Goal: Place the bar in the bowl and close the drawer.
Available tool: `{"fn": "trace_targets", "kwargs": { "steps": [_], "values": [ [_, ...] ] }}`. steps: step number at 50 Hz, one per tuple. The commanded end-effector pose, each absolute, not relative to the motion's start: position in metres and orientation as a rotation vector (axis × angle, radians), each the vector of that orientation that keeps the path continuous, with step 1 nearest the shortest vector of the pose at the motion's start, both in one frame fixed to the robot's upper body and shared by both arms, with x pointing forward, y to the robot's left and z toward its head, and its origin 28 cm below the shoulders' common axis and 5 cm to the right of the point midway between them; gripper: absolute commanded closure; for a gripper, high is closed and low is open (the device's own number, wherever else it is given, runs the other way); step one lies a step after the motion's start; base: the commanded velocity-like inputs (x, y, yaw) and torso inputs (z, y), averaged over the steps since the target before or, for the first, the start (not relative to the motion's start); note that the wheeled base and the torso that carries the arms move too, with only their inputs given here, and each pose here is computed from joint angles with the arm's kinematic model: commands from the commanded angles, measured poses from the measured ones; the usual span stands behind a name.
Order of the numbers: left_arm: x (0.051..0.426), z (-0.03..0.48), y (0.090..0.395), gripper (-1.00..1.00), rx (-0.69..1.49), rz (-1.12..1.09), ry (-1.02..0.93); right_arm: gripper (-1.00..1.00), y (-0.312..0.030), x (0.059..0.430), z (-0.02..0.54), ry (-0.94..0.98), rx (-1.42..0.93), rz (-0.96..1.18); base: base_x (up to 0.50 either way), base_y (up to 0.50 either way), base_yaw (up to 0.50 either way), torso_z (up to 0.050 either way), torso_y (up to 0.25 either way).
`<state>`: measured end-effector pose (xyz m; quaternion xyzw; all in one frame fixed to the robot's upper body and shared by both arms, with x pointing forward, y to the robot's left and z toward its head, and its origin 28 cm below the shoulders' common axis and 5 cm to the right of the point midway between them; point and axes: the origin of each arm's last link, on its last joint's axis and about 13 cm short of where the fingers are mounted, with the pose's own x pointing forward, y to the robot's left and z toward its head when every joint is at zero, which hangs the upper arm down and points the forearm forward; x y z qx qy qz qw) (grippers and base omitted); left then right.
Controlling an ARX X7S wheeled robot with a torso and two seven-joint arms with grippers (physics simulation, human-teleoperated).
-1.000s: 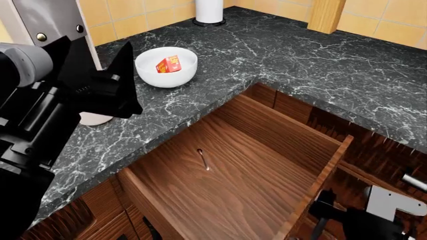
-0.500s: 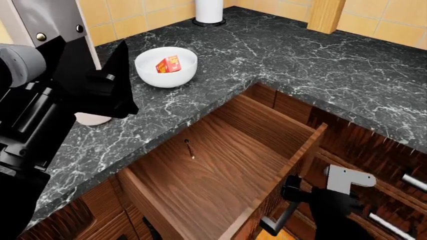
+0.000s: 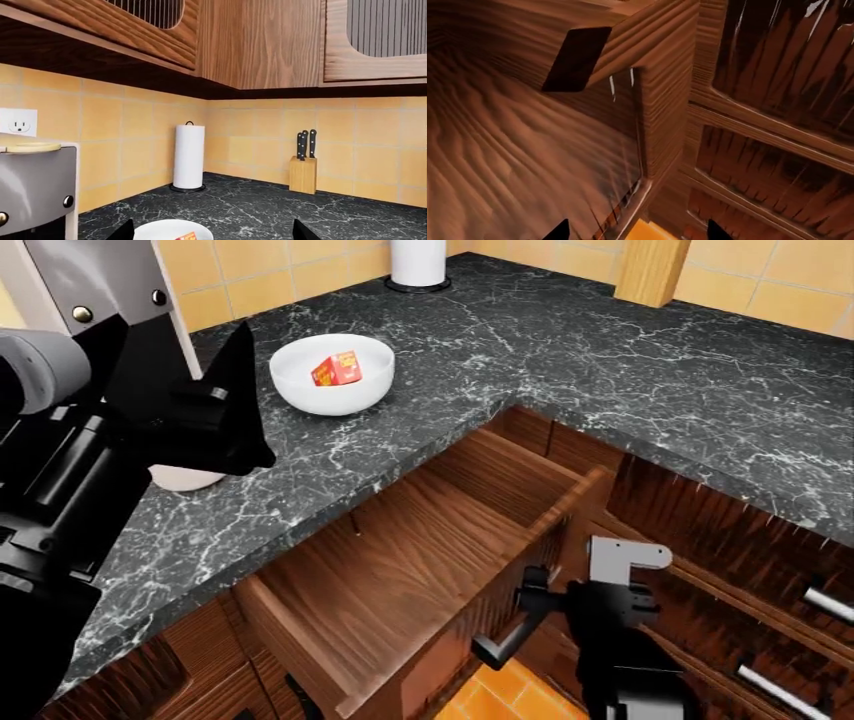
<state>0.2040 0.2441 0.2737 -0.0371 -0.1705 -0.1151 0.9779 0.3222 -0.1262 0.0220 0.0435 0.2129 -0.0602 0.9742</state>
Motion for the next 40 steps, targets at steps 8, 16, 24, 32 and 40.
{"fn": "trace_targets", "kwargs": {
  "steps": [8, 16, 24, 32, 40],
  "values": [
    [0.206, 0.271, 0.246, -1.00, -0.083, -0.229, -0.339, -1.00, -0.095, 0.343, 0.015, 0.488, 0.064, -0.011, 0.00, 0.00, 0.00, 0.000, 0.000],
    [0.206, 0.270, 0.246, -1.00, -0.085, -0.228, -0.337, -1.00, -0.082, 0.353, 0.017, 0.490, 0.047, 0.028, 0.00, 0.00, 0.00, -0.001, 0.000],
    [0.208, 0.268, 0.248, -1.00, -0.087, -0.225, -0.336, -1.00, -0.069, 0.357, 0.022, 0.493, 0.042, 0.068, 0.00, 0.00, 0.00, 0.000, 0.000],
    [0.210, 0.267, 0.247, -1.00, -0.089, -0.227, -0.331, -1.00, -0.058, 0.358, 0.025, 0.496, 0.037, 0.100, 0.00, 0.00, 0.00, 0.000, 0.000],
    [0.210, 0.266, 0.247, -1.00, -0.096, -0.227, -0.326, -1.00, -0.051, 0.358, 0.028, 0.495, 0.045, 0.131, 0.00, 0.00, 0.00, 0.000, 0.000]
  ]
}}
